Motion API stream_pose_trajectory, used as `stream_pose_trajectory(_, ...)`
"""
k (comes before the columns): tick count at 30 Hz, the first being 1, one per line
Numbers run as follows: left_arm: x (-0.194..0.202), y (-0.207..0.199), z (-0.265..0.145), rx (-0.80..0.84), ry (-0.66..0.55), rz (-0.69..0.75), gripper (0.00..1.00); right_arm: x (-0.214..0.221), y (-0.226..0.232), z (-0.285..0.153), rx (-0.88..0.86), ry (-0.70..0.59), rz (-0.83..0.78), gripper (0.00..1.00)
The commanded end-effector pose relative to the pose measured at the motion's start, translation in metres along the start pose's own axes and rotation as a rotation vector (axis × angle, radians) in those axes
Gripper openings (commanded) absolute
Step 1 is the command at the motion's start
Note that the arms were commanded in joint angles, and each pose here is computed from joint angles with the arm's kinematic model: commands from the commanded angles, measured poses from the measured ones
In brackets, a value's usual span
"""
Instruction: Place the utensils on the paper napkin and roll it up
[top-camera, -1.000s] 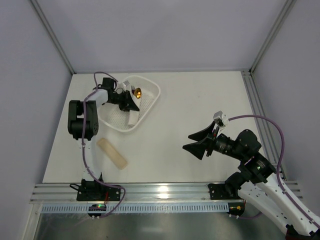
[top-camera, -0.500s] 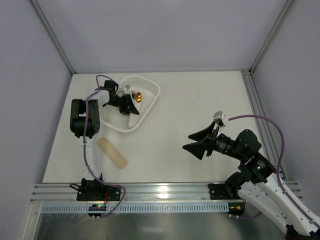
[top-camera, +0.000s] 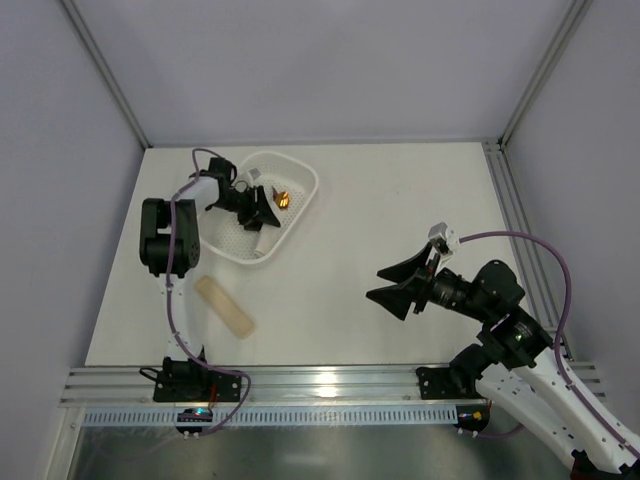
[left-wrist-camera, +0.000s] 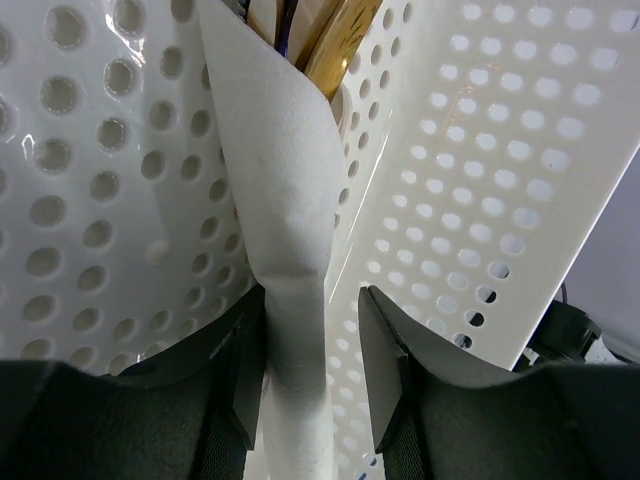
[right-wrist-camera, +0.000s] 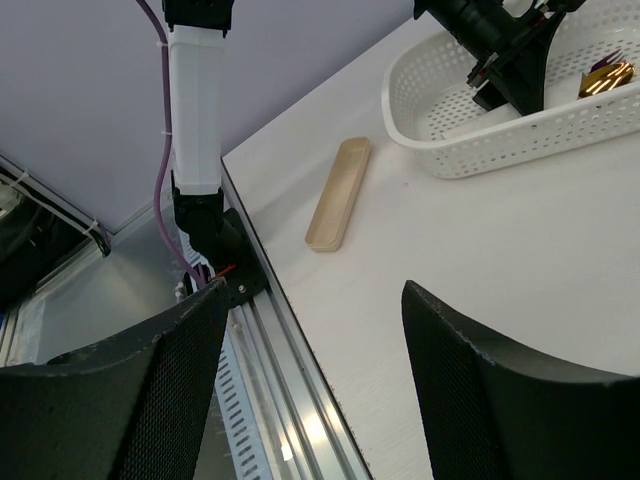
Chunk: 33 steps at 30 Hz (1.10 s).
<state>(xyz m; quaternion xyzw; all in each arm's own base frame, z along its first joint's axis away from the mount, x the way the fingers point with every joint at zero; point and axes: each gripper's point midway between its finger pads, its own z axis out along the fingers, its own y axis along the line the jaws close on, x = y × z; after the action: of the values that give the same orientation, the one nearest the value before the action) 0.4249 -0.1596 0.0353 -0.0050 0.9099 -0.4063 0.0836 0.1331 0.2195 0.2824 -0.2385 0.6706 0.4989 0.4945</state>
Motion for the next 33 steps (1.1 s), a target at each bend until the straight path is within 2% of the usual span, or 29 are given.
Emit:
stream_pose_trajectory(1,-0.003,0.024,-0.010,-0.166,-0.030,-0.005,0.46,-0.010,0.007,-0.001,-0.027,-0.037,-0.034,0.71)
stream_pose_trajectory(6,-0.016,0.019,-0.027,-0.244,-0.106,-0.002,0.49,-0.012,0.008,-0.002,-0.030,-0.042,-0.036,0.71)
stream_pose_trajectory(10,-0.032,0.011,-0.044,-0.291,-0.189,0.013,0.57,-0.010,0.008,-0.003,-0.030,-0.040,-0.037,0.71)
stream_pose_trajectory(19,-0.051,-0.002,-0.080,-0.398,-0.299,0.037,0.57,-0.011,0.009,-0.004,-0.031,-0.043,-0.037,0.71)
stream_pose_trajectory(23,-0.053,-0.014,-0.092,-0.390,-0.348,0.059,0.56,-0.011,0.008,-0.004,-0.028,-0.044,-0.037,0.71)
stream_pose_trajectory(25,-0.049,-0.026,-0.092,-0.337,-0.349,0.070,0.52,-0.011,0.009,-0.004,-0.030,-0.045,-0.037,0.71)
stream_pose_trajectory(29,-0.032,-0.023,-0.083,-0.312,-0.331,0.051,0.39,-0.012,0.009,-0.003,-0.031,-0.044,-0.040,0.71)
stream_pose_trajectory(33,-0.011,-0.004,-0.071,-0.335,-0.305,0.004,0.26,-0.011,0.008,-0.002,-0.031,-0.040,-0.037,0.71)
